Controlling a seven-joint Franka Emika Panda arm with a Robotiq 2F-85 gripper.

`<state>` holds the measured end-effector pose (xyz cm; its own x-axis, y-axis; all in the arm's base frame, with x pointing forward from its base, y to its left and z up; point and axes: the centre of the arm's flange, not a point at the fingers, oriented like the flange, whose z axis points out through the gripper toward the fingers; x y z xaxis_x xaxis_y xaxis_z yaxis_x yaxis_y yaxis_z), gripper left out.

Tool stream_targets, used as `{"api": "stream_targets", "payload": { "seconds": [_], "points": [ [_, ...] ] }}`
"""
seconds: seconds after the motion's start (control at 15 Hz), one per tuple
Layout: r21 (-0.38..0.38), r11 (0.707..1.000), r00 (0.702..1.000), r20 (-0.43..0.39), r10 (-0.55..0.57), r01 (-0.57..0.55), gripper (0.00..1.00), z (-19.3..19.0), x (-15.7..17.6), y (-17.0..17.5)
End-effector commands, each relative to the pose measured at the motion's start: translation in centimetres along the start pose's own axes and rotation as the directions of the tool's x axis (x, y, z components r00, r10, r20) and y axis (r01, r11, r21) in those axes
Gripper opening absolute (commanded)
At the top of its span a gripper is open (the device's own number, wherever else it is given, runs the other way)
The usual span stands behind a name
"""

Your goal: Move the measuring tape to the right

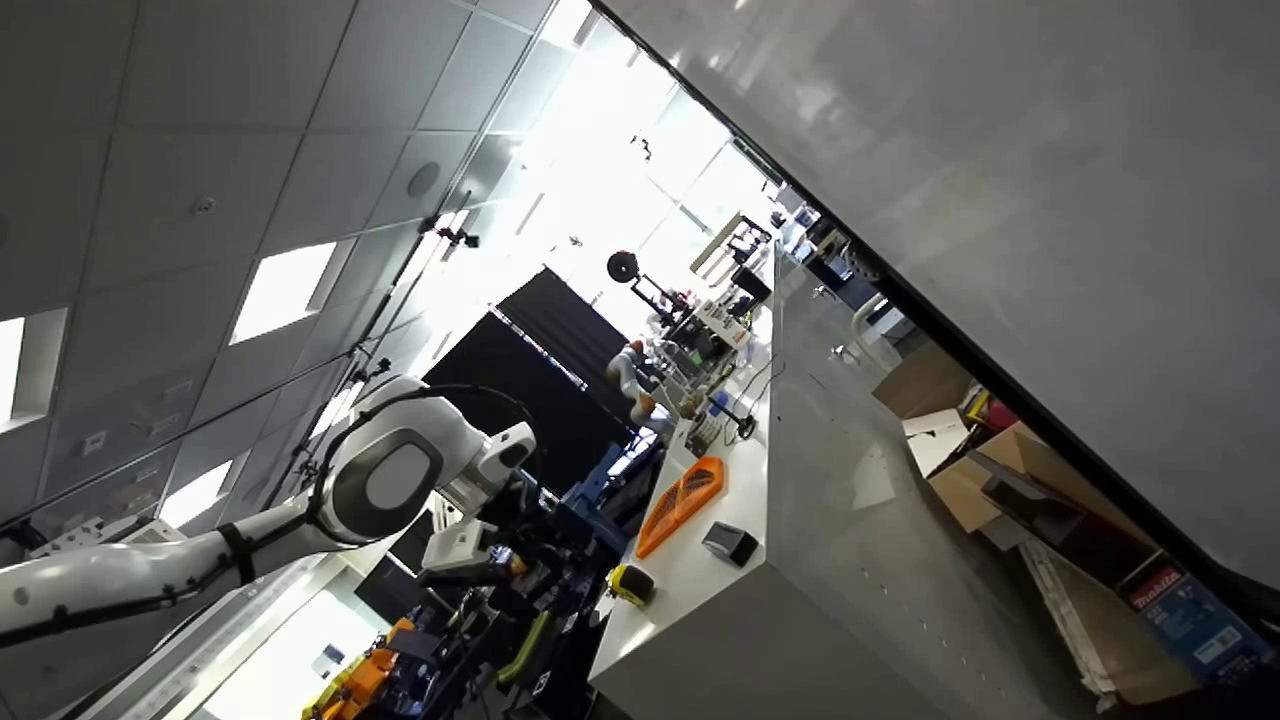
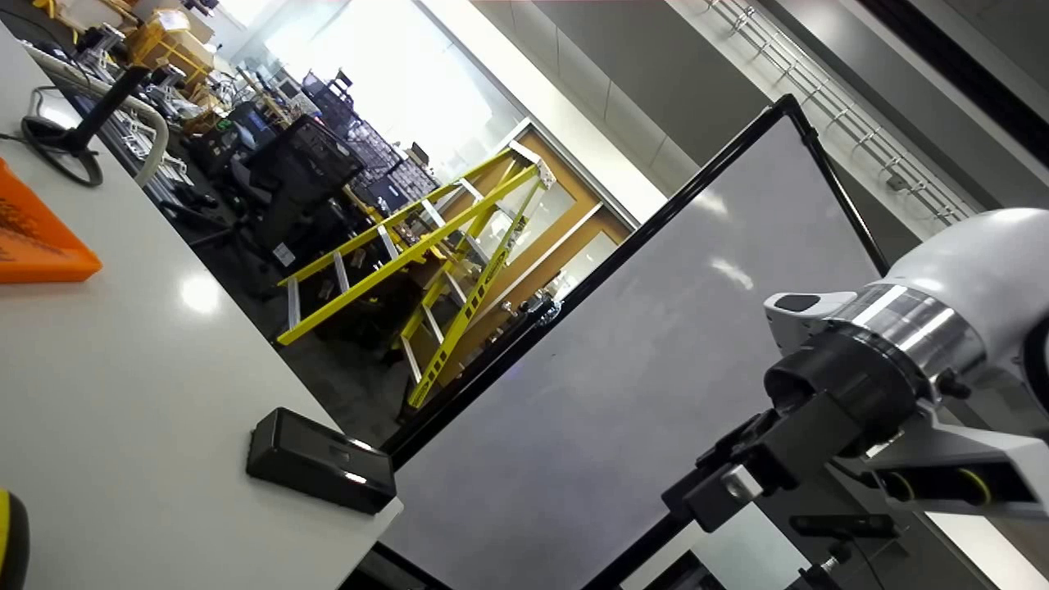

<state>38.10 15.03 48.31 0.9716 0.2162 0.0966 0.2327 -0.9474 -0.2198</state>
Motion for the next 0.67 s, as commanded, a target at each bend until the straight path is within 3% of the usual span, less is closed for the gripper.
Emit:
{"api": "stream_targets", "payload": {
  "seconds": [0.0,0.33,0.6],
  "points": [
    [0.0,1.0,1.0,0.0,0.0,0.0,1.0,0.0,0.0,0.0],
    [-0.008,1.0,1.0,0.015,-0.015,0.015,1.0,0.9,1.2,-0.5],
    [-0.018,0.98,0.974,0.119,-0.196,0.199,1.0,4.0,3.2,-3.7]
  ]
}}
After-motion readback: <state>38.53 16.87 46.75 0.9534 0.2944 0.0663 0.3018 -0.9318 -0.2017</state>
